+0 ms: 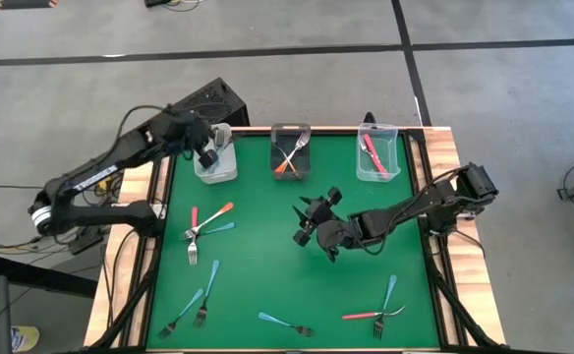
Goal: Sort silverware by color (type)
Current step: Put the blue fork into the white bin, then put the pink fork into the transparent bin
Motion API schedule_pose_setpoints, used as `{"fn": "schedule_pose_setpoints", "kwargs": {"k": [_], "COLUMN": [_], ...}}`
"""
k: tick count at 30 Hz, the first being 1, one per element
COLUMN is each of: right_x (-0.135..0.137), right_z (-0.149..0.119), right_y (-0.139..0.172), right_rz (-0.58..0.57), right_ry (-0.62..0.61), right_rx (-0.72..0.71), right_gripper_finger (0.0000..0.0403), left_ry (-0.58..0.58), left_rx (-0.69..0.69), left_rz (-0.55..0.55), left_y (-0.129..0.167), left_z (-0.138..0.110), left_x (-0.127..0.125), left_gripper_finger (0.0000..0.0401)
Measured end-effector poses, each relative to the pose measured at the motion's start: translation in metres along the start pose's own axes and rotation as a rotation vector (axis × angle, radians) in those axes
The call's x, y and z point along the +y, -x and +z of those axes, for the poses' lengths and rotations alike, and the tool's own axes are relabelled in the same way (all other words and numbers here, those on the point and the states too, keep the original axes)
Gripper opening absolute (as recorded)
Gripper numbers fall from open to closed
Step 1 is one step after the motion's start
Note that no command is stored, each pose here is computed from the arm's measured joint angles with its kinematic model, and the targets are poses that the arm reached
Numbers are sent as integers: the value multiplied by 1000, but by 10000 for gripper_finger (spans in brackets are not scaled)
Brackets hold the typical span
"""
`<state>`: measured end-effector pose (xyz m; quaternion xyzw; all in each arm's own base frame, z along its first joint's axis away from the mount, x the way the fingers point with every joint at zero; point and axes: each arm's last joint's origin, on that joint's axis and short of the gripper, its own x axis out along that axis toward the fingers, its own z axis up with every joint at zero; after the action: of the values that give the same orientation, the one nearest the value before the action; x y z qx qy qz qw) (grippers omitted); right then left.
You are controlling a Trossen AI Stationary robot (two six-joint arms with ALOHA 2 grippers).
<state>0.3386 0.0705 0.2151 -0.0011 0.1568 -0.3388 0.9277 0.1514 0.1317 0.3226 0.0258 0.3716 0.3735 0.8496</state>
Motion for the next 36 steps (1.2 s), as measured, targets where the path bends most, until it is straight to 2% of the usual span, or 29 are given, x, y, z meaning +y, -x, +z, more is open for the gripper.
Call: {"fn": "schedule_pose_setpoints", "kwargs": {"k": [5, 11, 15, 19, 22, 27, 31, 34, 36], "right_x": [0, 1, 1, -1, -3, 1, 10, 16, 20], "right_z": [-9, -27, -41, -55, -62, -74, -81, -86, -89], "right_y": [3, 19, 33, 49, 60, 84, 109, 128, 141], "right_rz": [53, 227, 263, 242, 241, 334, 431, 480, 497], "right_ry": [9, 4, 10, 67, 64, 66, 94, 102, 62], "right_rx": [80, 340, 502, 632, 744, 971, 1075, 1119, 1161], "right_gripper_finger": [181, 184, 184, 181, 178, 176, 176, 176, 176], "left_ry": [13, 38, 43, 51, 59, 114, 139, 121, 88], "left_rx": [181, 265, 316, 349, 331, 255, 119, -17, -87], "left_rz": [11, 5, -15, -13, 2, 9, -53, -147, -224], "left_y": [-40, -78, -95, -104, -104, -87, -62, -43, -32], "left_z": [-8, -13, -19, -23, -21, -13, 1, 12, 15], "left_x": [5, 10, 13, 14, 15, 14, -1, -22, -39], "left_gripper_finger": [0, 4, 36, 93, 140, 191, 197, 192, 186]}}
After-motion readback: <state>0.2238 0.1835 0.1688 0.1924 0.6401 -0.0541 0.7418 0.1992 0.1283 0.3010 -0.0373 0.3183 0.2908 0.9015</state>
